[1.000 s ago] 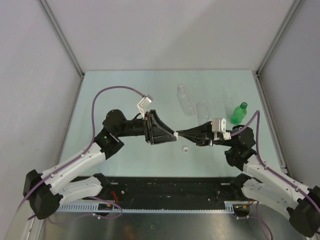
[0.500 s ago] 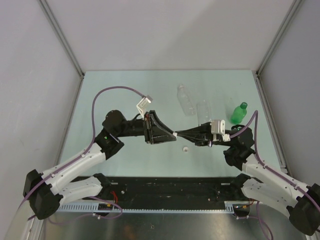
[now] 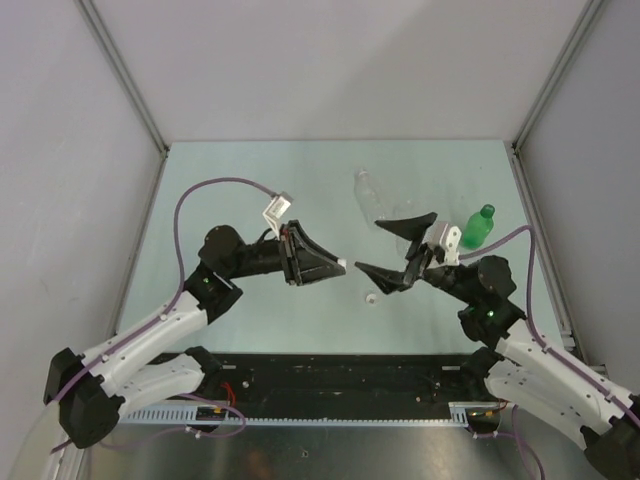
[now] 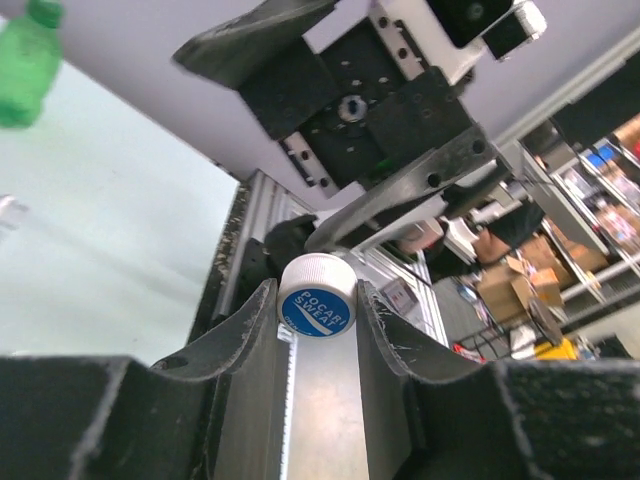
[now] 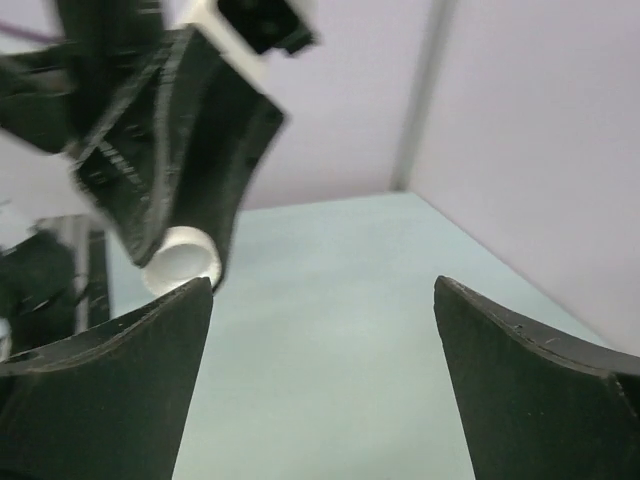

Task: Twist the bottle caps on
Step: Pick up the bottle cap from the center of the board, then pick up the plastic bottle at the center of the board.

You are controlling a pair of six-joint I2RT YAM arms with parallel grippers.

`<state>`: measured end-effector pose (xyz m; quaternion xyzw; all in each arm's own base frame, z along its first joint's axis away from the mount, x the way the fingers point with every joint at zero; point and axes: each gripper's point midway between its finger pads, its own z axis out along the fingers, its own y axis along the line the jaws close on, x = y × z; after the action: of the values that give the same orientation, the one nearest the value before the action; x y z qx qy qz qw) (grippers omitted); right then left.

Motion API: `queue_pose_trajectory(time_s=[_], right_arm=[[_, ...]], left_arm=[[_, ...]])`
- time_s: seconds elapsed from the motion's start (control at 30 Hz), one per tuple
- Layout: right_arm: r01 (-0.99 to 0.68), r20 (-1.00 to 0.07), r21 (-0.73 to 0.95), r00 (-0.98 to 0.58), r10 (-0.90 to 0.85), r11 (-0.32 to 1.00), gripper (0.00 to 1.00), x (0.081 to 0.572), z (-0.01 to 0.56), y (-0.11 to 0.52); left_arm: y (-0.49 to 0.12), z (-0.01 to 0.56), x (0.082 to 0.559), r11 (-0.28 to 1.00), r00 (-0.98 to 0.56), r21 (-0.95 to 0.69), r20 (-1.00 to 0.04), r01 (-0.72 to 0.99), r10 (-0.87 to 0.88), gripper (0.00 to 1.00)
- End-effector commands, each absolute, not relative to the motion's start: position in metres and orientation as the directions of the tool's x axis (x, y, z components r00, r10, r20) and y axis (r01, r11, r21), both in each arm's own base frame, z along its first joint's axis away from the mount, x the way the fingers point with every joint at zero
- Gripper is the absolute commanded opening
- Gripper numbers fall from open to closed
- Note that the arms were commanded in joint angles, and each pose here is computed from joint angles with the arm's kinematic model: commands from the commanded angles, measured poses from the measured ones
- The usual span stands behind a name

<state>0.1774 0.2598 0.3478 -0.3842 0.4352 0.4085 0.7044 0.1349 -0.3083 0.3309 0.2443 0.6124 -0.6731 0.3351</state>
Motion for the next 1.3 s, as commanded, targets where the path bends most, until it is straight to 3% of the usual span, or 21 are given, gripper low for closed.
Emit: queue_pose_trajectory(time_s=[0.0, 0.2, 0.27, 0.43, 0.5, 0.6, 0.67, 0.73, 0.87, 1.07, 1.27], right_arm=[[-0.727, -0.958, 0.035, 0.171, 0.230, 0.686, 0.98, 0.231, 0.349, 0.217], [-0.394, -0.978, 0.192, -0.148, 0.145, 0.899, 0.99, 0.298, 0.312, 0.174], [-0.343, -0.960, 0.214, -0.247, 0.132, 0.915, 0.99, 0.318, 0.308, 0.160], [-0.206, -0.847, 0.451, -0.405, 0.344, 0.869, 0.99, 0.364, 0.303, 0.119], [-0.194, -0.859, 0.391, -0.428, 0.281, 0.900, 0.99, 0.373, 0.290, 0.111], [-0.378, -0.920, 0.069, -0.381, -0.087, 0.923, 0.99, 0.375, 0.271, 0.110], [-0.534, -0.877, -0.218, -0.261, -0.404, 0.817, 0.99, 0.374, 0.260, 0.111], [-0.642, -0.726, -0.503, -0.049, -0.685, 0.579, 0.99, 0.379, 0.252, 0.114], [-0.560, -0.414, -0.811, 0.342, -0.844, 0.170, 0.99, 0.410, 0.272, 0.117], [-0.567, -0.135, -0.765, 0.605, -0.785, -0.305, 0.99, 0.411, 0.223, 0.117], [-0.533, -0.029, -0.677, 0.708, -0.706, -0.508, 0.99, 0.426, 0.169, 0.106]], left_arm=[[-0.296, 0.319, 0.168, 0.096, -0.608, -0.642, -0.756, 0.760, -0.243, 0.09], [-0.287, 0.278, 0.200, 0.248, -0.614, -0.662, -0.750, 0.708, -0.248, 0.08], [-0.283, 0.268, 0.207, 0.296, -0.605, -0.653, -0.757, 0.697, -0.247, 0.08], [-0.272, 0.250, 0.223, 0.420, -0.580, -0.628, -0.774, 0.655, -0.252, 0.08], [-0.268, 0.246, 0.227, 0.454, -0.572, -0.616, -0.781, 0.643, -0.250, 0.08], [-0.265, 0.243, 0.229, 0.484, -0.562, -0.598, -0.792, 0.639, -0.238, 0.09], [-0.264, 0.242, 0.230, 0.492, -0.554, -0.587, -0.800, 0.642, -0.231, 0.09], [-0.264, 0.242, 0.230, 0.495, -0.548, -0.576, -0.807, 0.650, -0.220, 0.10], [-0.263, 0.245, 0.230, 0.501, -0.524, -0.547, -0.827, 0.670, -0.203, 0.10], [-0.245, 0.250, 0.242, 0.599, -0.430, -0.465, -0.877, 0.651, -0.215, 0.15], [-0.233, 0.252, 0.253, 0.666, -0.376, -0.418, -0.901, 0.618, -0.217, 0.20]])
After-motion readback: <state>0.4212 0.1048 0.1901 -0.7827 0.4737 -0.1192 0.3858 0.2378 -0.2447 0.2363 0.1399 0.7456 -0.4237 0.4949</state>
